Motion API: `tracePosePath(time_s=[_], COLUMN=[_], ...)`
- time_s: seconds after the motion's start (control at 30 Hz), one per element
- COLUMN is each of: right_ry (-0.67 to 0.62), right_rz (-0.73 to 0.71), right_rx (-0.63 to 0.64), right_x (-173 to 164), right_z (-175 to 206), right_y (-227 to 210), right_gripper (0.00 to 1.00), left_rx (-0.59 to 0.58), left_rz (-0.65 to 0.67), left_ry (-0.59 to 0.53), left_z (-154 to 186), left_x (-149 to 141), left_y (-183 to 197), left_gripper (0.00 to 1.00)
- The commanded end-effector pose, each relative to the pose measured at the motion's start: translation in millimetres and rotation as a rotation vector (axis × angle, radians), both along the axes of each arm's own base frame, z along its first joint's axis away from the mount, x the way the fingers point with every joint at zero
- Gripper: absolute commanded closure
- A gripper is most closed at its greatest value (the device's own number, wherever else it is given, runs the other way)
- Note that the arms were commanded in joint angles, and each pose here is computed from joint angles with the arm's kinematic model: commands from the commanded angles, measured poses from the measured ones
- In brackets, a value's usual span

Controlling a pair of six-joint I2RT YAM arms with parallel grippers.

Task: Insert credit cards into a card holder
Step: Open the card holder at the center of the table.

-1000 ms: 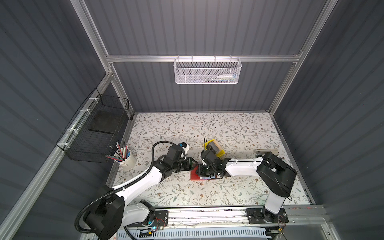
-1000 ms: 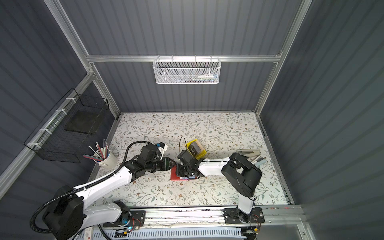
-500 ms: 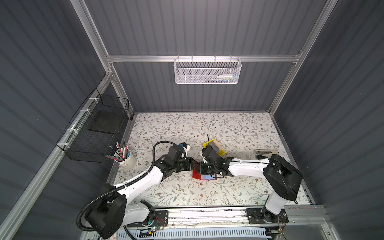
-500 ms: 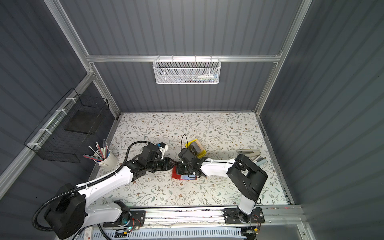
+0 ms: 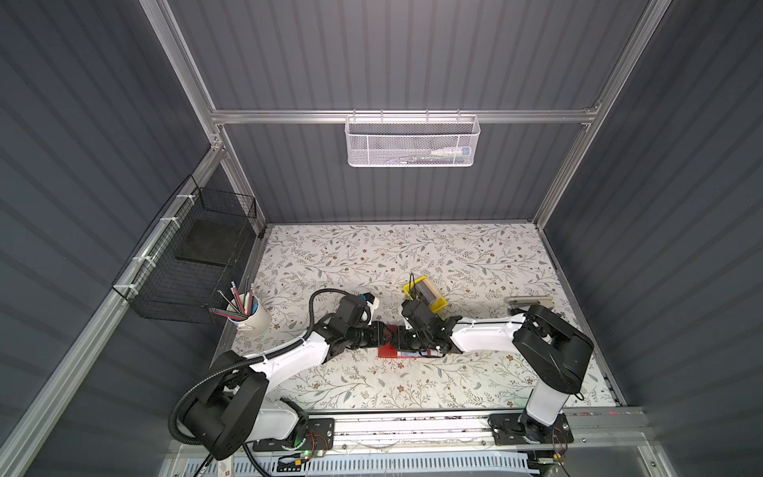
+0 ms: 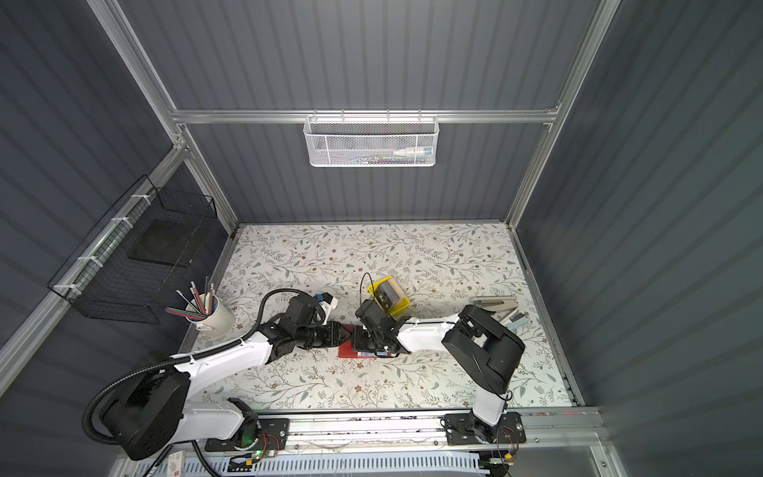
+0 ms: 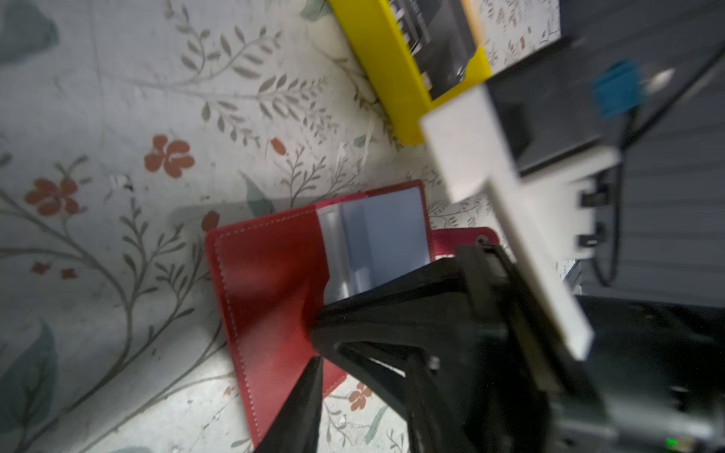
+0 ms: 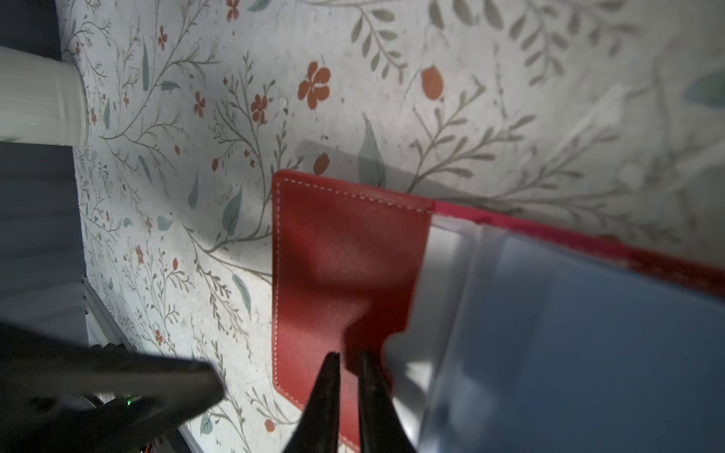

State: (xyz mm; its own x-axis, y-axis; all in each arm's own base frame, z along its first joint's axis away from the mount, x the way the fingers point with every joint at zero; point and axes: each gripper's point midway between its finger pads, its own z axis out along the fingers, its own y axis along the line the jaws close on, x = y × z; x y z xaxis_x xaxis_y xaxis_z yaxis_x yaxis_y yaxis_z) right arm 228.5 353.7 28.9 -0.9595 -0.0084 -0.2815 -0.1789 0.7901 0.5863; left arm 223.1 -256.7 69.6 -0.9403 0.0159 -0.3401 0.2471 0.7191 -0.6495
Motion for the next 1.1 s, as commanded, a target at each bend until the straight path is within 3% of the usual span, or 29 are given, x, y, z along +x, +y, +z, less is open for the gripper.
tracePosePath(time_s=[0.0,0.17,0.33,0.7,1.07], right_ry=[-0.039,-0.074,-0.075,-0.025,0.007], right_rz=[-0.014,-0.045,-0.1,-0.191,-0.261], right_rx=[0.036,0.066,0.019,-0.094,-0.183], right_x=[4,8,8,-8,-5], right_z=[15,32,31,-1,-17], right_y=[-5,-22,-50,-104,-128], right_gripper=[0.85,0.85,0.85,0.84,0.84], left_rx=[-0.053,-0.09,-0.1,0.105,0.116], left_rz=[-0.006,-0.01,-0.02,0.002,0.024], left_ry=[0.017,0.043,0.071,0.101,0.134], left_z=[-1,-8,-17,-58,-78], left_x=[0,0,-2,-12,-29], left_y=[-6,-13,-22,-14,-18], left_gripper=[0.64,0.64,0.64,0.65,0.65])
